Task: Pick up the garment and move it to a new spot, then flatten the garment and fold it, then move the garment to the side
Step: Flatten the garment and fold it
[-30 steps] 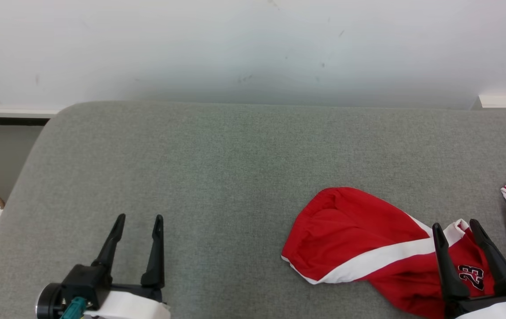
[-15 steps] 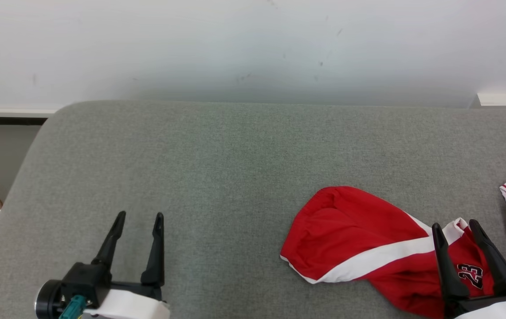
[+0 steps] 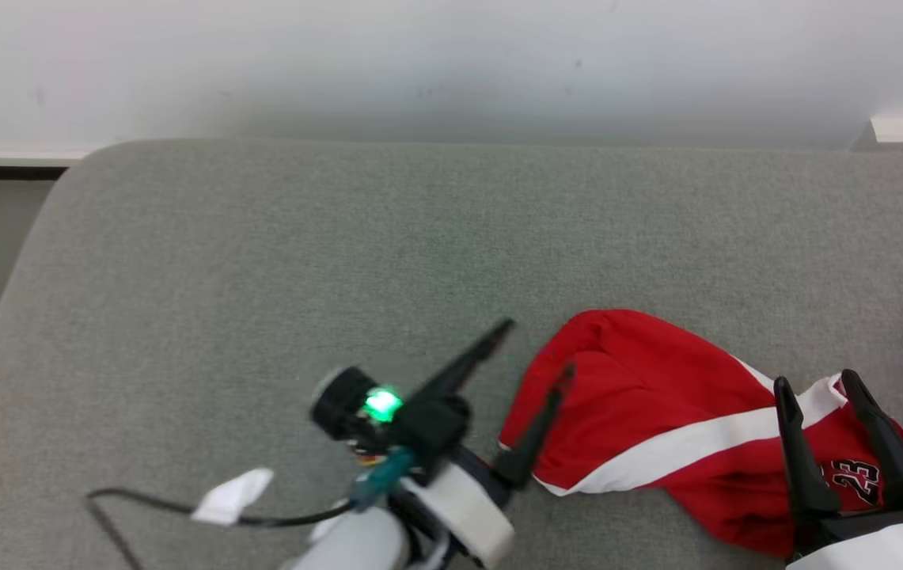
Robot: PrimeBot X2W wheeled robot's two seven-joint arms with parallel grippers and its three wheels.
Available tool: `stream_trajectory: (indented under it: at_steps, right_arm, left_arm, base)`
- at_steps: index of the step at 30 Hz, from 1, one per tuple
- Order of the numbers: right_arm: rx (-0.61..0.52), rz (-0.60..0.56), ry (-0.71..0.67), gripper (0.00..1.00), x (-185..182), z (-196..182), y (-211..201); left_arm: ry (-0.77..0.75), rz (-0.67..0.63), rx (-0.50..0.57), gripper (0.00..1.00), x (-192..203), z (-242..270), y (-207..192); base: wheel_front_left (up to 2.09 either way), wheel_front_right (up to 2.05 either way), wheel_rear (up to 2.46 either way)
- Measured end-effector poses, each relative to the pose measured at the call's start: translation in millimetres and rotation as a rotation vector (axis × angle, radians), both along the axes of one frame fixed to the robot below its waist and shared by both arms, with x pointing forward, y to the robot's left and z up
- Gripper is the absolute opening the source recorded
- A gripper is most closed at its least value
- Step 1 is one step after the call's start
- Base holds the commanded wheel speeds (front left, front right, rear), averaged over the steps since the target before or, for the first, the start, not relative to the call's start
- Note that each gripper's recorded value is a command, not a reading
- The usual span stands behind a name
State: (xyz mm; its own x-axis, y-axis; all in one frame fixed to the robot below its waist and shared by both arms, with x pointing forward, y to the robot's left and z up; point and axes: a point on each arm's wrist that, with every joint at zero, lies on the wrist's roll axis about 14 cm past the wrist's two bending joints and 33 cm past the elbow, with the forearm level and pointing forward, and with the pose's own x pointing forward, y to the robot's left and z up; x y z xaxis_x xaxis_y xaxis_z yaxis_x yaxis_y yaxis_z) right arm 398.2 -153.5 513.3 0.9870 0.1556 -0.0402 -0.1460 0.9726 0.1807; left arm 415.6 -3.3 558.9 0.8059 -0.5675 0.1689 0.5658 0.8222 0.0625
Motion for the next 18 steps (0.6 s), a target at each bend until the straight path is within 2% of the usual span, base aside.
stream_trajectory:
  at_steps: [5, 12, 17, 18]
  right_arm:
    - [-0.002, -0.012, 0.022, 1.0, 0.4, -7.9, -3.9]
    - [-0.002, -0.044, 0.046, 1.0, -1.8, -17.1, -13.9]
    - [-0.002, -0.055, 0.054, 1.0, -2.6, -20.4, -17.1]
    - [-0.002, -0.056, 0.053, 1.0, -2.7, -20.3, -17.5]
  left_arm:
    - [0.149, -0.176, 0.126, 1.0, -9.8, -51.7, -46.1]
    - [0.333, -0.245, 0.284, 1.0, -10.9, -111.4, -57.6]
    - [0.446, -0.247, 0.371, 1.0, -7.3, -139.9, -53.7]
    - [0.469, -0.247, 0.372, 0.71, -6.9, -143.1, -53.1]
  base:
    - [0.0, 0.0, 0.0]
    - [0.0, 0.0, 0.0]
    - [0.0, 0.0, 0.0]
    - [0.0, 0.0, 0.0]
